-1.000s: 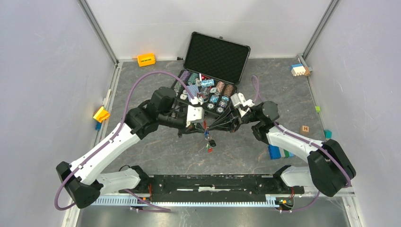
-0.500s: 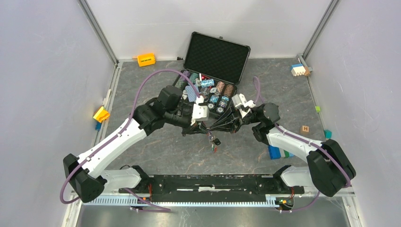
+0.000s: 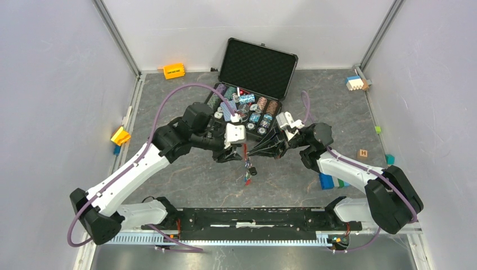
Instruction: Put the keys on the keyring
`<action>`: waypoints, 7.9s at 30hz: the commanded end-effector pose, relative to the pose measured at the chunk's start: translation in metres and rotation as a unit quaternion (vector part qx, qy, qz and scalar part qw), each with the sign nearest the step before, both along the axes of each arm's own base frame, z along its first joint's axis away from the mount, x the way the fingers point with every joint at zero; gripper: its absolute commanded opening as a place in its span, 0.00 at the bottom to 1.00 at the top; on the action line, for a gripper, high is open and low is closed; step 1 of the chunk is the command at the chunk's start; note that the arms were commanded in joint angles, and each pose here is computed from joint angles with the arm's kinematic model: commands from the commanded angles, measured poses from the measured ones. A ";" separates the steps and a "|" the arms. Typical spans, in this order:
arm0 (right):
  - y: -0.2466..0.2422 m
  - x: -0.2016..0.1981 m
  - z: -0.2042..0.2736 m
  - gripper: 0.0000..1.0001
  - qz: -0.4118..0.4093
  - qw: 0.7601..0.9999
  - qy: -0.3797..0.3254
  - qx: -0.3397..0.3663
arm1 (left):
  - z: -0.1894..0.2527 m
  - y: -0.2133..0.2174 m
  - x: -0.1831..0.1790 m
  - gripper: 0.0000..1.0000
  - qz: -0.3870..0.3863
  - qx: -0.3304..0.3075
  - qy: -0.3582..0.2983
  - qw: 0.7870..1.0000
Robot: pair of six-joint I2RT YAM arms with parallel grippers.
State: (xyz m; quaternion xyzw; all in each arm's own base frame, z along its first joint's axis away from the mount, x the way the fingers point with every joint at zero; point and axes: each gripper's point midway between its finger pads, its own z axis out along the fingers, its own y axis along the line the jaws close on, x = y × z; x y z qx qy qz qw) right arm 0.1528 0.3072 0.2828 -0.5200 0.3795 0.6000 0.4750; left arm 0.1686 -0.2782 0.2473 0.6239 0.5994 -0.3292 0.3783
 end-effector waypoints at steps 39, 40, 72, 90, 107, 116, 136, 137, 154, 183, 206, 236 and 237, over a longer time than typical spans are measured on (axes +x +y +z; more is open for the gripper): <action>-0.005 0.003 0.023 0.00 -0.024 0.999 -0.019 0.045 | 0.037 -0.016 -0.026 0.31 -0.075 -0.110 -0.020 0.991; -0.005 0.003 0.023 0.00 -0.024 0.999 -0.019 0.045 | 0.037 -0.015 -0.026 0.31 -0.075 -0.110 -0.021 0.991; -0.007 0.010 0.022 0.00 -0.047 0.997 -0.018 0.053 | 0.036 -0.022 -0.020 0.18 -0.043 -0.139 0.001 0.989; -0.007 0.017 0.017 0.00 -0.062 0.997 -0.016 0.048 | 0.039 -0.021 -0.016 0.02 -0.027 -0.141 -0.004 0.990; -0.009 0.024 0.019 0.00 -0.080 0.995 -0.007 0.051 | 0.040 -0.021 -0.011 0.20 -0.015 -0.144 -0.011 0.989; -0.008 0.025 0.017 0.00 -0.082 0.995 -0.005 0.049 | 0.043 -0.022 -0.010 0.14 -0.012 -0.147 -0.008 0.989; -0.005 0.039 -0.002 0.51 -0.093 0.995 -0.021 0.005 | 0.009 0.011 0.002 0.02 0.050 -0.011 -0.005 0.999; -0.005 0.038 -0.002 0.53 -0.091 0.996 -0.022 0.004 | 0.006 0.014 0.002 0.02 0.053 0.001 -0.003 0.999; -0.004 0.042 -0.011 0.58 -0.098 0.995 -0.013 -0.005 | 0.001 0.036 0.004 0.02 0.092 0.134 0.014 0.987; 0.000 0.058 -0.032 0.59 -0.122 0.991 -0.019 -0.043 | -0.018 0.043 -0.013 0.02 0.139 0.249 0.129 0.950; 0.002 0.042 -0.035 0.57 -0.096 0.995 0.002 -0.019 | -0.014 0.038 -0.013 0.02 0.139 0.295 0.169 0.930; 0.023 0.016 -0.030 0.42 -0.024 0.997 0.078 0.012 | -0.004 0.008 -0.018 0.02 0.097 0.234 0.172 0.952; 0.024 0.015 -0.030 0.41 -0.022 0.997 0.080 0.011 | -0.004 0.008 -0.019 0.02 0.097 0.233 0.173 0.952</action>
